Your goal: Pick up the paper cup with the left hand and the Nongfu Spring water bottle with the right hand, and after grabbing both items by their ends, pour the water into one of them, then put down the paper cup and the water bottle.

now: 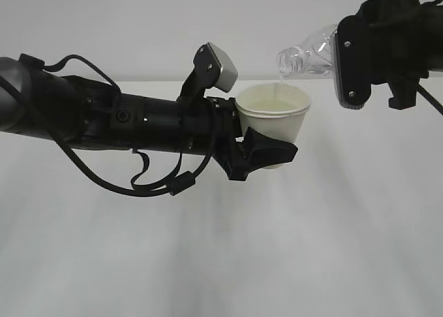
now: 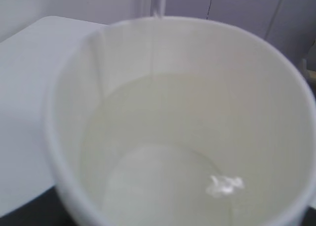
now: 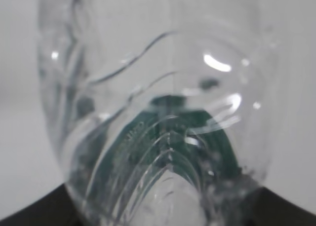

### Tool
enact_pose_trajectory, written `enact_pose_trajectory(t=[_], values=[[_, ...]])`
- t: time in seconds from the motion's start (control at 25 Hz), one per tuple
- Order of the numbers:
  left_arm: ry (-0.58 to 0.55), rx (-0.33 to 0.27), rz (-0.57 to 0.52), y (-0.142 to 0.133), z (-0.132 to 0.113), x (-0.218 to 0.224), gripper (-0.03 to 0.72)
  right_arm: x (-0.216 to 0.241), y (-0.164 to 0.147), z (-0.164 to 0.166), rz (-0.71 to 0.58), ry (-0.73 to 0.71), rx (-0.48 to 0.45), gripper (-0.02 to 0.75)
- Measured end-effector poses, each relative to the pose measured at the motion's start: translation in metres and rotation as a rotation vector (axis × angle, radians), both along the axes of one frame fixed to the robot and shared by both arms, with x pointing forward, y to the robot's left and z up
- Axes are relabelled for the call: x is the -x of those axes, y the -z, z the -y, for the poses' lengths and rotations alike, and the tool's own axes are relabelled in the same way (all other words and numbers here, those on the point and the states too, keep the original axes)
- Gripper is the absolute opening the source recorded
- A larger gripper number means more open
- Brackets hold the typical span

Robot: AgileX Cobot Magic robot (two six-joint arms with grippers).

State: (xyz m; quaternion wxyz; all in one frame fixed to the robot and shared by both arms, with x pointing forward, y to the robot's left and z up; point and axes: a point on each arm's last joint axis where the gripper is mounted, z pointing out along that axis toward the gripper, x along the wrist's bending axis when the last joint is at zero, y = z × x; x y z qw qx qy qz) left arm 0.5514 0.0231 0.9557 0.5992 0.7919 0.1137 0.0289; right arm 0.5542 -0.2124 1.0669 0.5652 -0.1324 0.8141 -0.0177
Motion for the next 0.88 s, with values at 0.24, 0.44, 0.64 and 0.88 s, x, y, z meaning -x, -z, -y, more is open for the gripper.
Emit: enact_pose_trajectory(t=[0.24,0.44,0.64,0.88], values=[[-0.008,0.007,-0.005,-0.0005,0.0,-0.0006,0.435,0.0008,0.0009,-0.003,-0.019,-0.014,-0.055,0.378],[-0.011,0.011,0.005,-0.001,0.0,-0.0011,0.435,0.0009,0.001,-0.0034,-0.027,0.0,-0.1,0.378],[-0.023,0.008,0.006,-0.0008,-0.0002,-0.0021,0.435,0.001,0.0011,-0.0035,-0.042,0.035,-0.193,0.378],[-0.031,0.01,0.007,-0.0009,-0.0004,-0.0029,0.434,0.001,0.0011,-0.0037,-0.059,0.075,-0.298,0.377]])
